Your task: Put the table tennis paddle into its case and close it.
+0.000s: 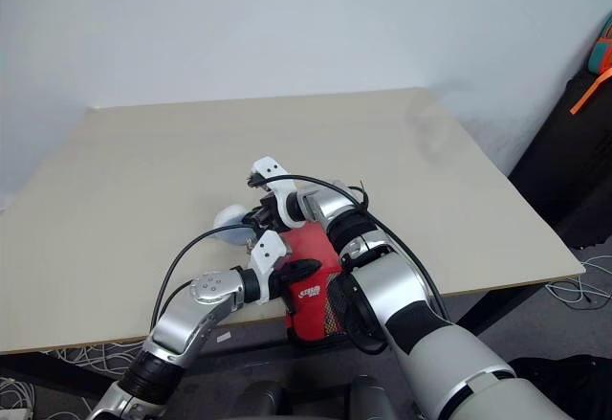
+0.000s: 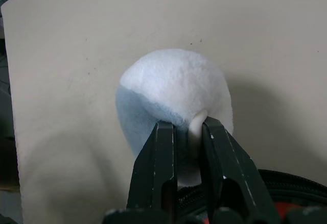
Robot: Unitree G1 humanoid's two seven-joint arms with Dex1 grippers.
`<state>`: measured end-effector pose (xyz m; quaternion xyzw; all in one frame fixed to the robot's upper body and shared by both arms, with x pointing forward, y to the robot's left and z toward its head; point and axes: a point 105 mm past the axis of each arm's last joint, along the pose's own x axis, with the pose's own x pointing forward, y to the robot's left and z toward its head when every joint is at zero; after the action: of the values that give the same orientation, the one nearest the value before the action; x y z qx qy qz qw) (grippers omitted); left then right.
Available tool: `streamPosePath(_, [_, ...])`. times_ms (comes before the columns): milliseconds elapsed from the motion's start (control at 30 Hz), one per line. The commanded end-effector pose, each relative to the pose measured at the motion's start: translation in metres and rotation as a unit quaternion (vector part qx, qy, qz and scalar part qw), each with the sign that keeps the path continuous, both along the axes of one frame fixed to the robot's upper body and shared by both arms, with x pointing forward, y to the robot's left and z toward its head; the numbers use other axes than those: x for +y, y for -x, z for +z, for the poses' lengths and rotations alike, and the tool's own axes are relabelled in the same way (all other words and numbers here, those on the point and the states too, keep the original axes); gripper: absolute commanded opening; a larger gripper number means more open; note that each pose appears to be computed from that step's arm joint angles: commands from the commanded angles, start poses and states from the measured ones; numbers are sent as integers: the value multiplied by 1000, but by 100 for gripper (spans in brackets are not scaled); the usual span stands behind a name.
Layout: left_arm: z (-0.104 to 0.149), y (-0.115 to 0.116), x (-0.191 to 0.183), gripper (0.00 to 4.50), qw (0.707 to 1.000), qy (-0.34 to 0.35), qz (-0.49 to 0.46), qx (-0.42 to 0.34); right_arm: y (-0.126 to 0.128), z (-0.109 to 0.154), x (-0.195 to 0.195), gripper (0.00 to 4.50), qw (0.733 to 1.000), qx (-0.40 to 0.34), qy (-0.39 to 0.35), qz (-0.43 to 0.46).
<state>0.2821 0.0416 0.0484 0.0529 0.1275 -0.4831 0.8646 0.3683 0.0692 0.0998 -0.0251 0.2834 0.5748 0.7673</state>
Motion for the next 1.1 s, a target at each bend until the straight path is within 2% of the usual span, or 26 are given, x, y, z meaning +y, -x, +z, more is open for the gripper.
streamPosePath(33, [10,-10,1,0,1000,2,14,-26,2,23,12,26,999,-19,-28,22])
streamPosePath(467, [-13,-5,9,0,998,-43,35,1,-5,25,15,26,999,-15,-48,-14])
streamPosePath(800, [-16,-2,13,0,998,-49,38,11,-30,27,13,26,988,-34,-49,-142])
streamPosePath(1100, [-16,-4,15,0,998,-52,36,15,-39,17,3,26,979,-37,-24,-199])
